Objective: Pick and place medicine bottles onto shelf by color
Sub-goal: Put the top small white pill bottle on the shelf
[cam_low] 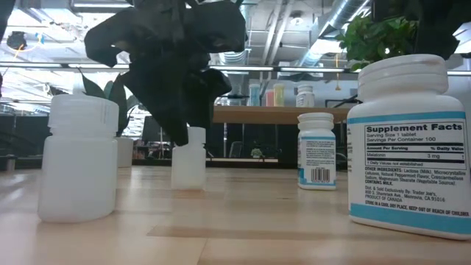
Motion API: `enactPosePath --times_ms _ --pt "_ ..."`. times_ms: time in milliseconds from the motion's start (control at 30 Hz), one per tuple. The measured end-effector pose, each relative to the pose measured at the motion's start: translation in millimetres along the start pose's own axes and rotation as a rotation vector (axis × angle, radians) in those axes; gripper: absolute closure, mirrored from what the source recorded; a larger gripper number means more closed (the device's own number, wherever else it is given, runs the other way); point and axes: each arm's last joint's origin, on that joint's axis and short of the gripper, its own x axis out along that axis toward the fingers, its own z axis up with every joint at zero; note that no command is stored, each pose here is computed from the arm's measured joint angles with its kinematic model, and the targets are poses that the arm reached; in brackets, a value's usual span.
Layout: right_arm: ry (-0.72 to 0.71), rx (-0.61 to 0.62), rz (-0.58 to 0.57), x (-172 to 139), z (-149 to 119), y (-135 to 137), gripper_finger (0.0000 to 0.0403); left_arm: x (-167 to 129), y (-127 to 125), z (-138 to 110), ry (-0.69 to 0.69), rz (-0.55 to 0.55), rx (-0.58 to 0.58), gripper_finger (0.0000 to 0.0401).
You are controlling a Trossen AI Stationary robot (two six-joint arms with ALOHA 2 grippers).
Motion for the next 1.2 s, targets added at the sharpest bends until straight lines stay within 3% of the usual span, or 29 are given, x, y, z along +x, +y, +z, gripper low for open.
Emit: enactPosePath --times_ms 133,400,533,733,900,1033,1200 --pt "0.001 -0.001 -0.002 0.0 -0.1 -0.2 0.0155 0.4 0.4 -1.0 0.006 0.0 0.006 0.018" --pt "0.002 -0.003 -0.002 0.0 -0.2 -0.2 0.0155 0.0 1.1 -0.9 0.004 -0.039 0.004 0.028" --pt "0.002 -0.003 -0.002 0.0 -0.2 -0.2 0.0155 -28.3 14.1 0.4 0.055 -0.096 0.017 0.0296" --pt "-0.002 -0.002 0.003 0.0 0.2 0.3 0.0155 -113.3 67.9 13.1 0.025 -0.008 0.016 0.0295" --pt "-0.004 0.0 0.006 0.0 0.4 0.6 0.0155 -176.7 123.3 6.5 -0.015 0.099 -0.043 0.0295" --pt "-0.005 0.0 0.008 0.0 0.6 0.7 0.0155 -203.3 167.0 -8.3 -0.057 0.185 -0.113 0.0295" --pt "-0.005 0.002 0.008 0.1 0.8 0.5 0.0155 -210.7 211.0 -36.2 -0.037 0.234 -0.229 0.0291"
